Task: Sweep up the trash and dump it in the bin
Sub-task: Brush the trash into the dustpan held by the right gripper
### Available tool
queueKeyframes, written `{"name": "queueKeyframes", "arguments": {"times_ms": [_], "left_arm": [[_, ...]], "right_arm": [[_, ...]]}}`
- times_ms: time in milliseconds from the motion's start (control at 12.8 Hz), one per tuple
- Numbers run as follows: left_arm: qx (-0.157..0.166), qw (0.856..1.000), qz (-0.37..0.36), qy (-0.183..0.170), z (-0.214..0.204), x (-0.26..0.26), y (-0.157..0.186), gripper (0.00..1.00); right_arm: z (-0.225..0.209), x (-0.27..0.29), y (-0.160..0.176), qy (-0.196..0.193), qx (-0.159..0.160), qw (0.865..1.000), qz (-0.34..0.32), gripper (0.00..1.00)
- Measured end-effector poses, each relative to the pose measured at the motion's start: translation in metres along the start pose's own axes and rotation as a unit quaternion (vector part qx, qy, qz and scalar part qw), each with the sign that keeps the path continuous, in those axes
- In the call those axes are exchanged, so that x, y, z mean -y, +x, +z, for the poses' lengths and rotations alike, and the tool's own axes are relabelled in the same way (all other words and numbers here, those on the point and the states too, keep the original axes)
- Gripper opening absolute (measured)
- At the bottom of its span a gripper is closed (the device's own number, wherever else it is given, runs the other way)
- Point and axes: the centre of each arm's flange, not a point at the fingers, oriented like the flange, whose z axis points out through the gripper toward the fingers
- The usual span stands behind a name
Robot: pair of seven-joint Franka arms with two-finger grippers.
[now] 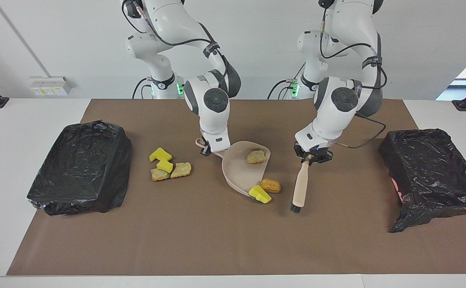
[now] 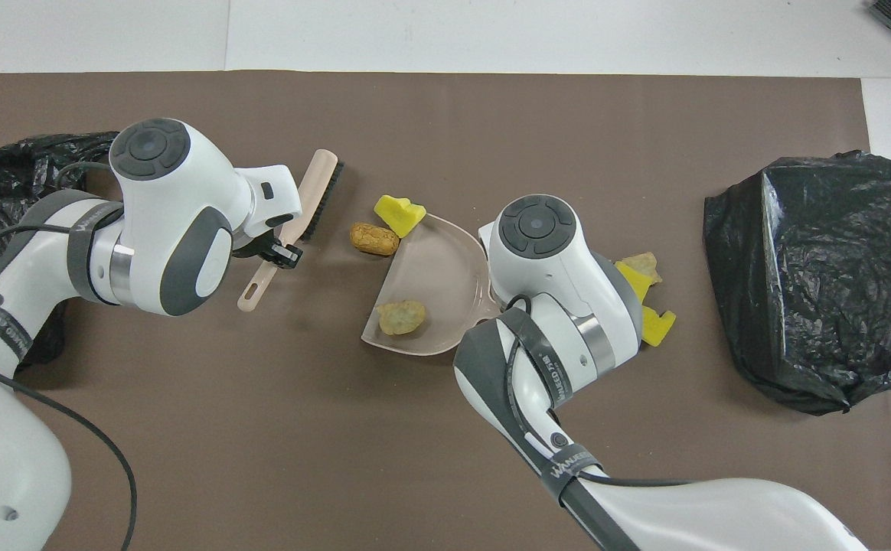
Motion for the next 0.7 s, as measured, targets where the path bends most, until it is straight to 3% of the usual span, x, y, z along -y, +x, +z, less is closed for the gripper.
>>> {"name": "queueKeyframes", "arguments": {"times_ms": [389,701], "left_arm": [[0.018,0.997,0.071,-0.002,0.008,-0.082,0.01,0.26],[0.057,0.993,0.104,-0.004,0.007,-0.125,0.001,0.26]], "right_arm": [[0.0,0.0,0.0,0.0,0.0,1.0,0.001,0.32],[0.0,0.0,0.0,0.0,0.0,1.0,0.001,0.32]]}}
